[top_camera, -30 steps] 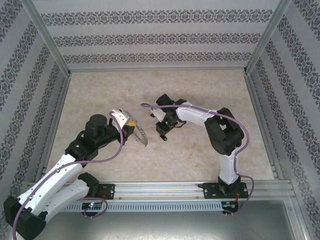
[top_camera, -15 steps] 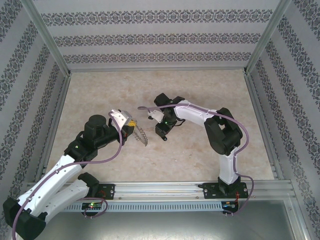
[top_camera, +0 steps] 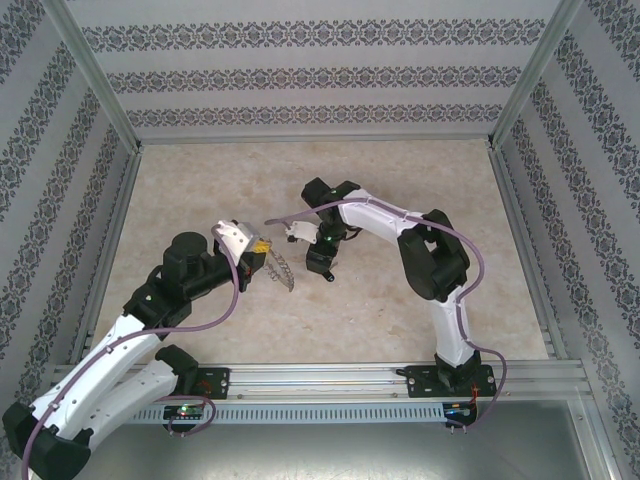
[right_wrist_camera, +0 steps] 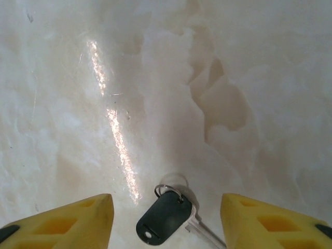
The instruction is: Put the keys on the keyring
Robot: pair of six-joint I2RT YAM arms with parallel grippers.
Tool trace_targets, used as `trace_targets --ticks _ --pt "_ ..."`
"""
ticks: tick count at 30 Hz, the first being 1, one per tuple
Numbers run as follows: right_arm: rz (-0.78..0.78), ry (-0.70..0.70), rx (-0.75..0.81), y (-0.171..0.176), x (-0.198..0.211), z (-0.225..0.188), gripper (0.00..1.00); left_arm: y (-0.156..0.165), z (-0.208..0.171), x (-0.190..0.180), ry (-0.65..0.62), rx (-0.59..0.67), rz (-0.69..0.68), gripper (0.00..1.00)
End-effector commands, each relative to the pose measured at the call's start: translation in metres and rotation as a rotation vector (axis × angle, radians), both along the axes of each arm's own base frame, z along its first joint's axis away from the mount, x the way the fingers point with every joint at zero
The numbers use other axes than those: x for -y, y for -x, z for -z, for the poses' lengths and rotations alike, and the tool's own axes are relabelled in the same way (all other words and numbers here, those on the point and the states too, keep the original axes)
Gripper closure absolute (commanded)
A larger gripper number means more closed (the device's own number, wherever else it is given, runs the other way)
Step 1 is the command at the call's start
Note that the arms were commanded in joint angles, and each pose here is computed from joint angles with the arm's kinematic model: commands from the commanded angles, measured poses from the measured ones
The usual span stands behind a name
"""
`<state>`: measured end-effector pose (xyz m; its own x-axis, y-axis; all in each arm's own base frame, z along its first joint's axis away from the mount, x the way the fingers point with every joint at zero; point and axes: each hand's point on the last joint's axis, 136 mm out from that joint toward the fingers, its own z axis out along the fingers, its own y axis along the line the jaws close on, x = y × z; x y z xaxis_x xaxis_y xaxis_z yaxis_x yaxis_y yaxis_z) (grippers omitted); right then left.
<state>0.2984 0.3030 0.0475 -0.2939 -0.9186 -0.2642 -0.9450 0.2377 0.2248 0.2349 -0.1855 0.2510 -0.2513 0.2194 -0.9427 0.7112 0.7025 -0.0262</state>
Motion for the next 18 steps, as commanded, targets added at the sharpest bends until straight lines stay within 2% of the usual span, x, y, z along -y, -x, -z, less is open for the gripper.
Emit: trace_targets --ticks 1,7,18 --pt "-0.086 -0.016 -0.024 0.004 0.004 0.004 0.48 0.002 -0.013 -0.004 0.017 0.019 -0.011 1.0" --pt "-0.116 -0.009 -0.029 0.002 0.004 0.013 0.52 0.006 -0.012 -0.007 0.006 0.007 -0.012 1.0" --pt "-0.139 0.039 -0.044 0.0 0.006 0.03 0.52 0.005 -0.013 -0.007 0.003 0.01 -0.013 1.0"
